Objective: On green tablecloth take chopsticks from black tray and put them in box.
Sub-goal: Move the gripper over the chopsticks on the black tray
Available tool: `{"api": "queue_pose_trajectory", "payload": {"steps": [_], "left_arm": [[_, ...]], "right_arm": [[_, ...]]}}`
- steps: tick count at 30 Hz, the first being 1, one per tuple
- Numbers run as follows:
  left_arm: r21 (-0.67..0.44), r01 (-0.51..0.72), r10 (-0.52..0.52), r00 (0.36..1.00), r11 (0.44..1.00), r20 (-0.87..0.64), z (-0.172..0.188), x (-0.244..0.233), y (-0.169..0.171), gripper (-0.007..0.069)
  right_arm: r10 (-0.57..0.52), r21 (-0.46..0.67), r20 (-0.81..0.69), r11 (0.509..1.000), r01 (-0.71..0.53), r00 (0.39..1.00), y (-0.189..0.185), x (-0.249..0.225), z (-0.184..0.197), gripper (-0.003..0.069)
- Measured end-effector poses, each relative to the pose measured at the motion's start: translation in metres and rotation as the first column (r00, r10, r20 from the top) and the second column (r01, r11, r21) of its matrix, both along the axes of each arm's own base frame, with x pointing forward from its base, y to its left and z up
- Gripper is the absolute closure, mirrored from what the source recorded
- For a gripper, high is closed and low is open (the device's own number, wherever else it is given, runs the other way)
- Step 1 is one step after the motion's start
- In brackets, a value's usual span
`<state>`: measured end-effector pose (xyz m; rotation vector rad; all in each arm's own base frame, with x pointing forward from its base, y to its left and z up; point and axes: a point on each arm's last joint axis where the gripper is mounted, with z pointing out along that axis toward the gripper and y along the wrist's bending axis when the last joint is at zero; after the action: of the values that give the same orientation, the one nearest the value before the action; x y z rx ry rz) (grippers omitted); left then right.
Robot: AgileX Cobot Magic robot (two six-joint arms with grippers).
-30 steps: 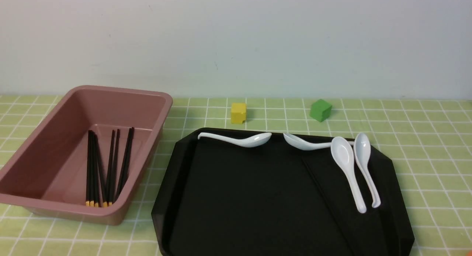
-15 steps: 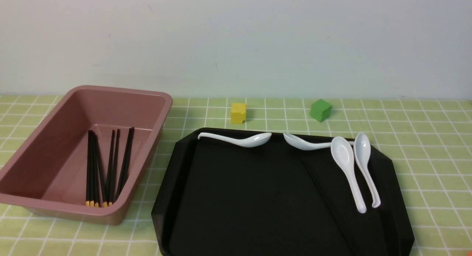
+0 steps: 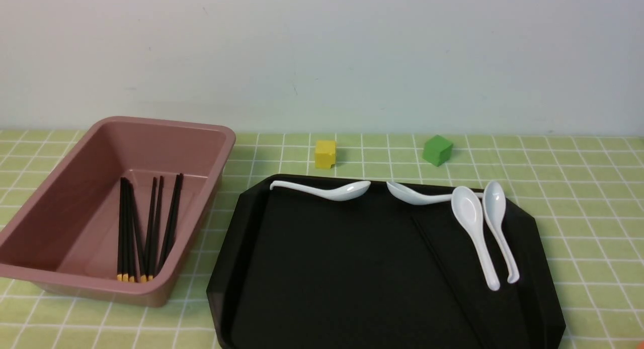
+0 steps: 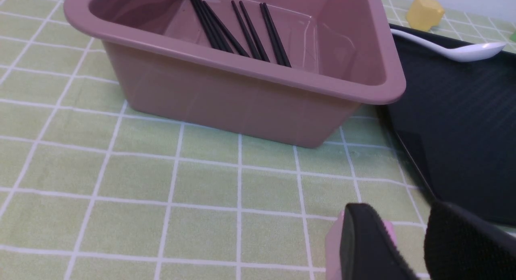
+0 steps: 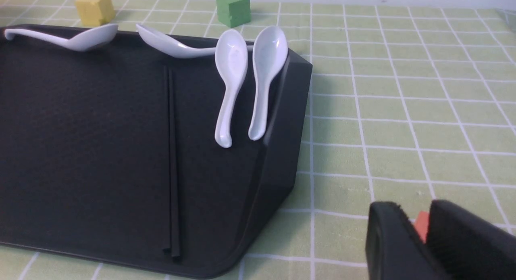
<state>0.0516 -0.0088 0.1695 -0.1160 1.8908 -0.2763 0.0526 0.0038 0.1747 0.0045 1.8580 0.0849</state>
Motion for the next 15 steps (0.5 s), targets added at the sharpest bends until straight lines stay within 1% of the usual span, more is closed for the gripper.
{"api": "queue_pose_trajectory", "payload": {"steps": [8, 10, 11, 12, 13, 15], "left_arm": [[0.0, 0.0, 0.0, 1.0, 1.0, 0.0, 0.0, 0.0, 0.0, 0.0387], [0.0, 0.0, 0.0, 1.0, 1.0, 0.0, 0.0, 0.0, 0.0, 0.0387], [0.0, 0.0, 0.0, 1.0, 1.0, 0.0, 0.0, 0.0, 0.0, 0.0387], [0.0, 0.0, 0.0, 1.0, 1.0, 0.0, 0.0, 0.0, 0.0, 0.0387], [0.0, 0.0, 0.0, 1.0, 1.0, 0.0, 0.0, 0.0, 0.0, 0.0387], [0.0, 0.0, 0.0, 1.0, 1.0, 0.0, 0.0, 0.0, 0.0, 0.0387]], "right_arm": [[0.0, -0.001, 0.002, 1.0, 0.0, 1.0, 0.0, 0.0, 0.0001, 0.048], [-0.003, 0.05, 0.01, 0.999, 0.003, 1.0, 0.001, 0.0003, 0.0012, 0.0477], [-0.007, 0.121, 0.014, 0.993, 0.006, 1.0, 0.0024, 0.0004, 0.0017, 0.0475], [-0.016, 0.227, 0.017, 0.974, 0.012, 1.0, 0.0043, 0.0007, 0.0023, 0.0474], [-0.026, 0.33, 0.015, 0.944, 0.02, 1.0, 0.0059, 0.0009, 0.0032, 0.0472], [-0.046, 0.54, 0.015, 0.841, 0.031, 0.999, 0.009, 0.0013, 0.0068, 0.047]]}}
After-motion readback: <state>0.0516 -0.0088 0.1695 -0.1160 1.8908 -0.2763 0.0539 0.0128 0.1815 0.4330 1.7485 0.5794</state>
